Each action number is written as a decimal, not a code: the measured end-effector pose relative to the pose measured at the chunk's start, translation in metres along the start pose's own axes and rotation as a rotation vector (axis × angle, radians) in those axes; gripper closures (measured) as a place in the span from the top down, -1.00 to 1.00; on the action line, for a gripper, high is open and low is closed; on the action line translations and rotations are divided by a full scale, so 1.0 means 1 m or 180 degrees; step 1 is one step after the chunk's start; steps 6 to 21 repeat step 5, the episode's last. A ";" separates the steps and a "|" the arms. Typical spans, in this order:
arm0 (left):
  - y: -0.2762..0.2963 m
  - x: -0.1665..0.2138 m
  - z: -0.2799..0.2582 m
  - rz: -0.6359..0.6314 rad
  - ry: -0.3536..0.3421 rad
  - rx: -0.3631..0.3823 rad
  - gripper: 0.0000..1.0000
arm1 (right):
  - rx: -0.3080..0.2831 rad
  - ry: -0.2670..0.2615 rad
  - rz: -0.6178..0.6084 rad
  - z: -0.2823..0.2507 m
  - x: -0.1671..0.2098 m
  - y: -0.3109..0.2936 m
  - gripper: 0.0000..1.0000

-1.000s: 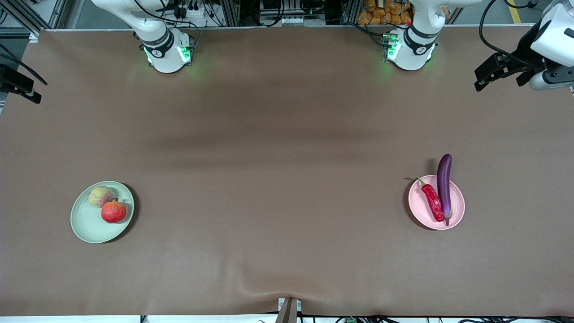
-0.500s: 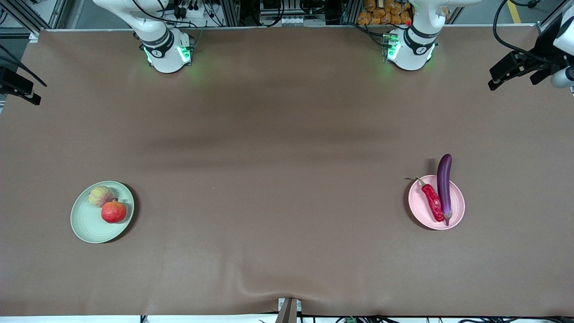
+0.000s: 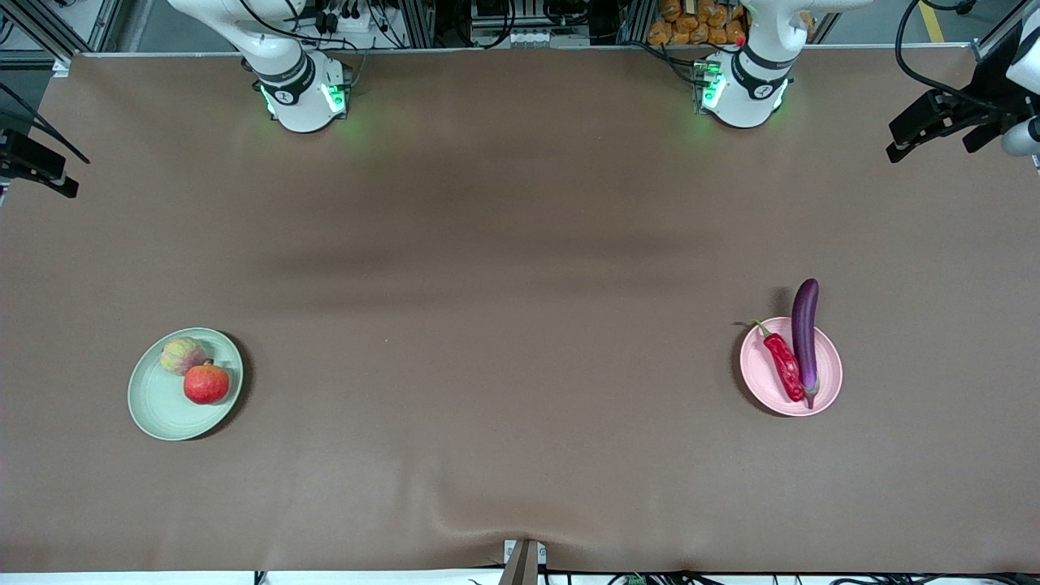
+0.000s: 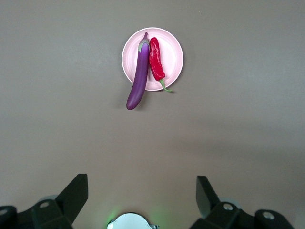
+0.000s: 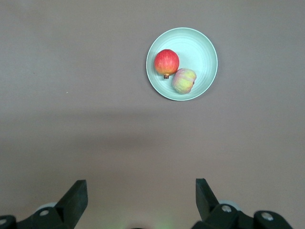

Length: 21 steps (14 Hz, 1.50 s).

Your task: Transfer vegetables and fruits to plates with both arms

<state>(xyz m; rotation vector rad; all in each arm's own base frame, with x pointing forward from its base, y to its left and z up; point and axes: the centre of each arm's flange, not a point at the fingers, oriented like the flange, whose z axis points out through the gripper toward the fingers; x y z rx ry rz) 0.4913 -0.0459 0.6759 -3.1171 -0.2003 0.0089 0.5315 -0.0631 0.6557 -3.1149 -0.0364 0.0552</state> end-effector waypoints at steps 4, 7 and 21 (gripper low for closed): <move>-0.001 0.000 0.000 0.0061 -0.0002 0.0000 1.00 | 0.0012 -0.0020 -0.0021 0.003 0.001 -0.002 1.00; -0.002 0.000 0.000 0.0104 -0.0010 0.0001 1.00 | 0.0014 -0.0021 -0.0027 0.003 0.001 -0.003 1.00; -0.002 0.000 0.000 0.0104 -0.0010 0.0001 1.00 | 0.0014 -0.0021 -0.0027 0.003 0.001 -0.003 1.00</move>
